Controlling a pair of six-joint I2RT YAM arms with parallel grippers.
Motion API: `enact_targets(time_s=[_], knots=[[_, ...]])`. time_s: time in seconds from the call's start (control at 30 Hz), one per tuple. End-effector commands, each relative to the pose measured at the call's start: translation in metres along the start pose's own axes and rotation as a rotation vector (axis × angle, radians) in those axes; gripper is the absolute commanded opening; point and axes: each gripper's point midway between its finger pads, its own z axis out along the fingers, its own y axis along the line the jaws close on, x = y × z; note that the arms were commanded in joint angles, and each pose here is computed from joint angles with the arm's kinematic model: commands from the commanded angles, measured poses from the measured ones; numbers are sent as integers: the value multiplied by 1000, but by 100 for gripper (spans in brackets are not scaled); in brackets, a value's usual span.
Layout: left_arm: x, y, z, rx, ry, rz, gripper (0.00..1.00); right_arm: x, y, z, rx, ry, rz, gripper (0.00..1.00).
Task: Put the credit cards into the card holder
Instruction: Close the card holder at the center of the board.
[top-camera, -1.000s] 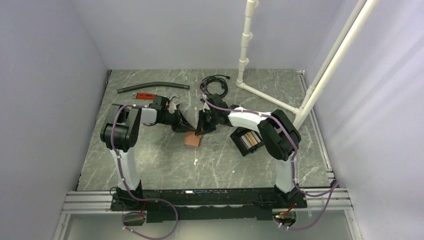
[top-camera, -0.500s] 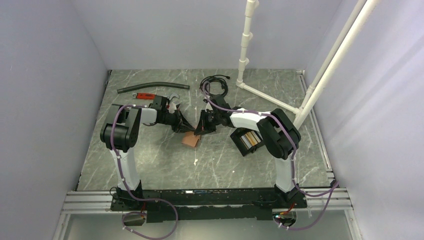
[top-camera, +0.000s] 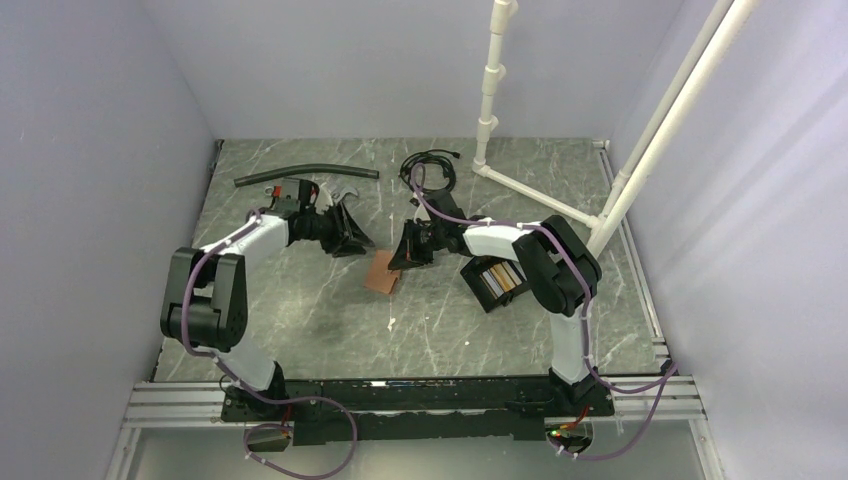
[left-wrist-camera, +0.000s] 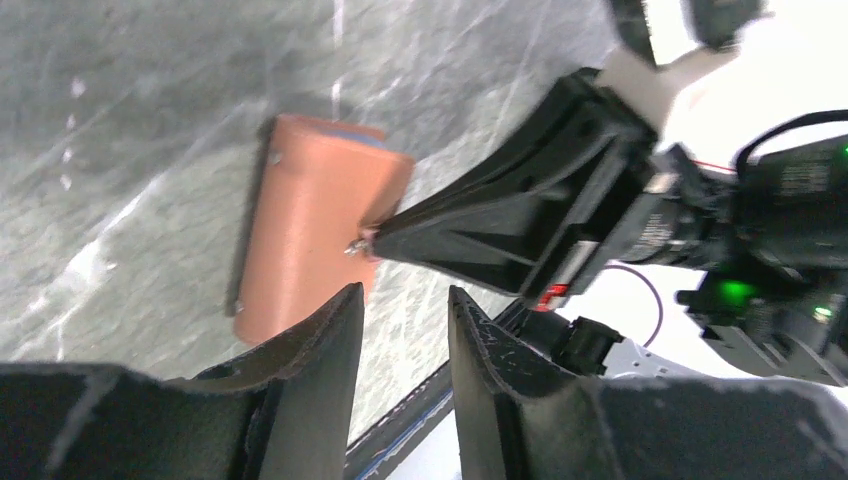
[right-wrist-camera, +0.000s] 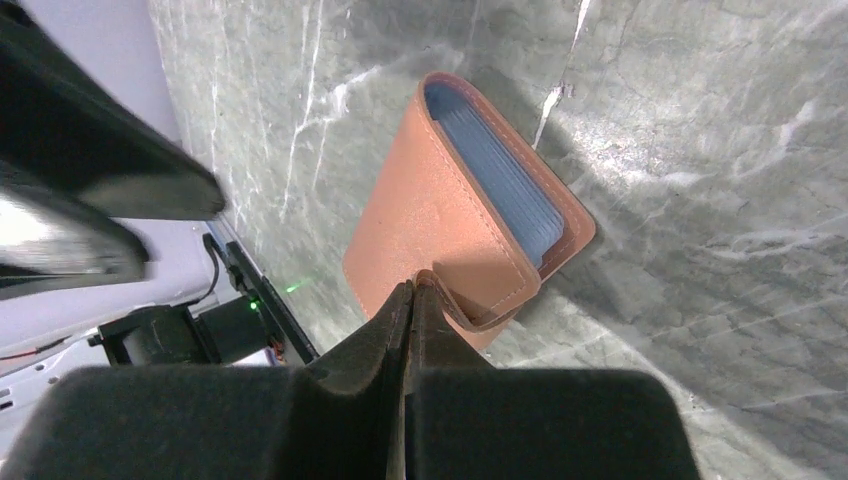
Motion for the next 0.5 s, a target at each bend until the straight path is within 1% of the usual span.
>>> enact_targets(time_s=[0.0, 0.23, 0.47], knots=[[25, 36, 11, -71, 54, -19, 41, -2, -12, 7, 13, -11, -22, 0], [38, 48, 21, -109, 60, 2, 43, -2, -12, 10, -16, -3, 13, 0], [56, 63, 36, -142, 89, -36, 32, -1, -8, 11, -39, 1, 36, 0]])
